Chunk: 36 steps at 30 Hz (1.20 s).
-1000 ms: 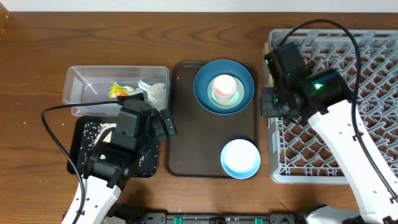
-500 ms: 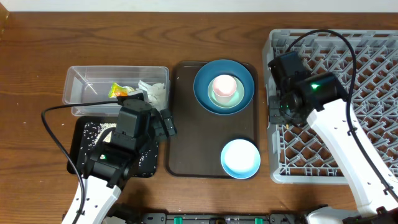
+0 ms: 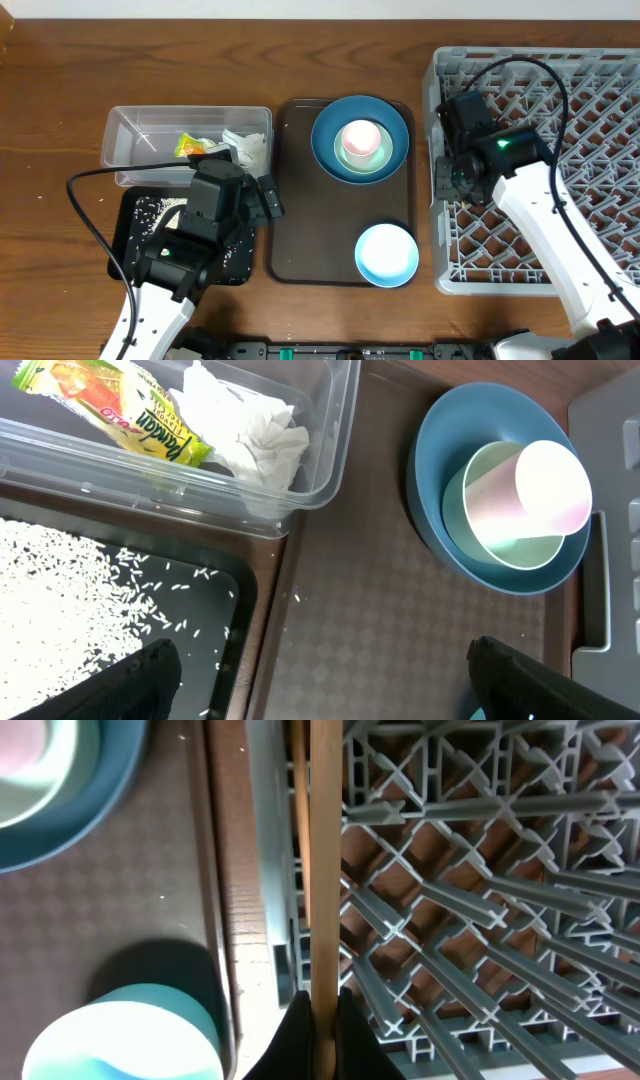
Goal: Sort waste into correct bins and load items into the dishwasher rack
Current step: 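Move the left gripper toward the light-blue bowl on the brown tray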
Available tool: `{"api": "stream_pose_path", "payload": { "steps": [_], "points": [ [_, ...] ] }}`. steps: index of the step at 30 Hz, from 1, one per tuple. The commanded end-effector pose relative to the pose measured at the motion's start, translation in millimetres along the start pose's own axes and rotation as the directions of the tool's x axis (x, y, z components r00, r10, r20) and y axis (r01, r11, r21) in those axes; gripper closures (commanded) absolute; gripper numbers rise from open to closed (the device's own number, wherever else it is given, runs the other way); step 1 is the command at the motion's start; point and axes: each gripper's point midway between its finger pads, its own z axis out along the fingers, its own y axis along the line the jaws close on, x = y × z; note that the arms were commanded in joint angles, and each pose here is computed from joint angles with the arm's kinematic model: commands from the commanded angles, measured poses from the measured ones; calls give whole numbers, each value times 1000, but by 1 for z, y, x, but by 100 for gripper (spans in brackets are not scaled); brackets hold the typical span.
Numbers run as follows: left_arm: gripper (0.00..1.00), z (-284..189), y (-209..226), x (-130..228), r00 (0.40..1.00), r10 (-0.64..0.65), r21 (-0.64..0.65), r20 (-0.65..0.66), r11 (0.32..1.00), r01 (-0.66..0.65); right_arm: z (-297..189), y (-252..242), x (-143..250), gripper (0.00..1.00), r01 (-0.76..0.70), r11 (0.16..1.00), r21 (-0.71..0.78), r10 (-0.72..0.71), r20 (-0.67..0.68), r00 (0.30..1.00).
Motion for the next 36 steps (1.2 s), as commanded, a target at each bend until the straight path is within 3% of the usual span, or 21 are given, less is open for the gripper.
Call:
{"api": "stream_pose_path", "payload": {
  "steps": [1, 10, 17, 26, 27, 28, 29, 30, 32, 36],
  "points": [
    [5, 0, 2, -4, 1000, -13, -12, 13, 1000, 13, 9, -10, 4, 99, -9, 999, 32, 10, -23, 1000],
    [5, 0, 2, -4, 1000, -13, -13, 13, 1000, 13, 15, -16, 7, 95, 4, 999, 39, -2, -36, 999],
    [5, 0, 3, -3, 1000, -12, -16, 8, 1000, 12, 15, -17, 7, 73, 8, 999, 40, -6, -38, 999],
    [5, 0, -2, -10, 999, -15, 5, 38, 1000, 15, 15, -17, 7, 63, 24, 999, 40, -23, -38, 999],
    [6, 0, -4, -12, 999, -16, 13, 48, 1000, 16, 15, -17, 7, 54, 26, 999, 40, -24, -39, 999],
    [20, 0, -9, -14, 999, -18, 38, 50, 999, 16, 15, -17, 7, 27, 26, 999, 40, -24, -39, 999],
    [31, -1, -18, -14, 999, -18, 86, 43, 996, 15, 15, -17, 7, 18, 26, 999, 40, -24, -39, 999],
    [43, -1, -27, -14, 999, -26, 134, 31, 991, 22, 15, -17, 7, 16, 26, 999, 40, -25, -39, 999],
    [55, -2, -45, -11, 999, -53, 225, -9, 973, 53, 15, -17, 6, 14, 45, 998, 38, -43, -37, 998],
    [61, 2, -70, -9, 994, -56, 294, -89, 952, 80, 14, -13, 3, 15, 45, 999, 18, -45, -23, 999]
  ]
}}
